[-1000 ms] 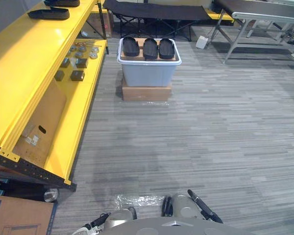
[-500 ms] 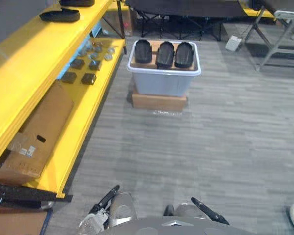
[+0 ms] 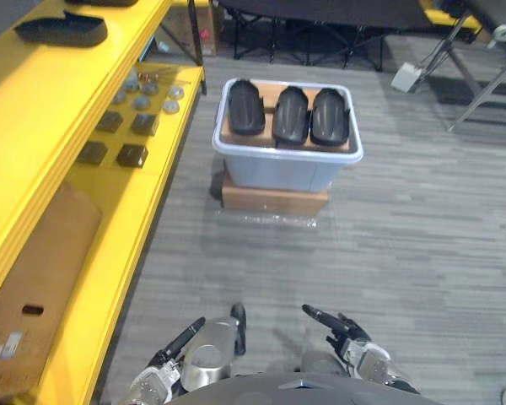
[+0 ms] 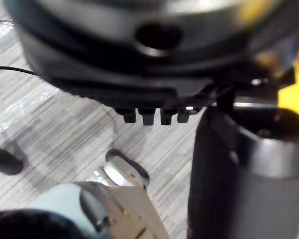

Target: Walk over and take three plastic housings, then place them on the shelf

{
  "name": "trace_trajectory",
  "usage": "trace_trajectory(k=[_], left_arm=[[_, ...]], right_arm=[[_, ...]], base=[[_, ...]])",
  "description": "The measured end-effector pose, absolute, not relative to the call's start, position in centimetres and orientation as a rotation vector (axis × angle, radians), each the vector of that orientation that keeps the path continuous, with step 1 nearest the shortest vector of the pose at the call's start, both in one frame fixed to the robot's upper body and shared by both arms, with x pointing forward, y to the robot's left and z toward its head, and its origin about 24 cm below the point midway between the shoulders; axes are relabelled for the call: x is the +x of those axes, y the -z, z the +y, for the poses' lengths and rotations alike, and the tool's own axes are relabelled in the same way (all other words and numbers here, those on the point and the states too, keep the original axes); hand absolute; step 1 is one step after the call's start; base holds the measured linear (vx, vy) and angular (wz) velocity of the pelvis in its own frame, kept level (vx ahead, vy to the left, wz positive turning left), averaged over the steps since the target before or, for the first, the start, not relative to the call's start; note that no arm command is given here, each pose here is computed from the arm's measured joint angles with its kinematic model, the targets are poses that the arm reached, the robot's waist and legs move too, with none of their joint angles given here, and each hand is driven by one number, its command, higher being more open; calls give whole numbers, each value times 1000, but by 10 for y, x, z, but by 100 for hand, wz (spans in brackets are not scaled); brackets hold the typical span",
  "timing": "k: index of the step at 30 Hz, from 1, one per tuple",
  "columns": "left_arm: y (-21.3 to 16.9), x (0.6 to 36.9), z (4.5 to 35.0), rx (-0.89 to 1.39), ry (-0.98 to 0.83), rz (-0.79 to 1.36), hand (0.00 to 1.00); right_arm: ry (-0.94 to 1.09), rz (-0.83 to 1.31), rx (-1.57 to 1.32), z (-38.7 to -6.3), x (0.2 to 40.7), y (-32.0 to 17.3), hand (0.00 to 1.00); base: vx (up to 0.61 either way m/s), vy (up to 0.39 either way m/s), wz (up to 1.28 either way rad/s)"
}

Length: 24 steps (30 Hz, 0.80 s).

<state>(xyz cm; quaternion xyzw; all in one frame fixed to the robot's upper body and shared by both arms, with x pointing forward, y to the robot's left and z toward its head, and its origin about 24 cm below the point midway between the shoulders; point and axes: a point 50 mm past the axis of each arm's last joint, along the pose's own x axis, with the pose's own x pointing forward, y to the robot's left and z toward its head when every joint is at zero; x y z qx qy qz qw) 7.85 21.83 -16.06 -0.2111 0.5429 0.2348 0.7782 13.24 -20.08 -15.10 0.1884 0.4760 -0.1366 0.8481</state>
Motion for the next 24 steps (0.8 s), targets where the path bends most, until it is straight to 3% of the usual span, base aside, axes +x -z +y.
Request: trace_trajectory(k=[3,9,18,24], left_arm=[[158,92,217,-372,-447,1142,100],[152,117,203,-410,-398,1068,100],[154,118,182,-478,-417,1083,100],[156,115,187,-462,-380,1096,100]], right_arm=[[318,1014,392,-205,125,153,100],[355,1009,381,-208,117,154,100],[478,1080,371,-225,98,157,100],[560,1066,377,-231,90,157,100]], base=[[355,14,29],[418,-200,29],[465,-370,23],[211,15,-19]])
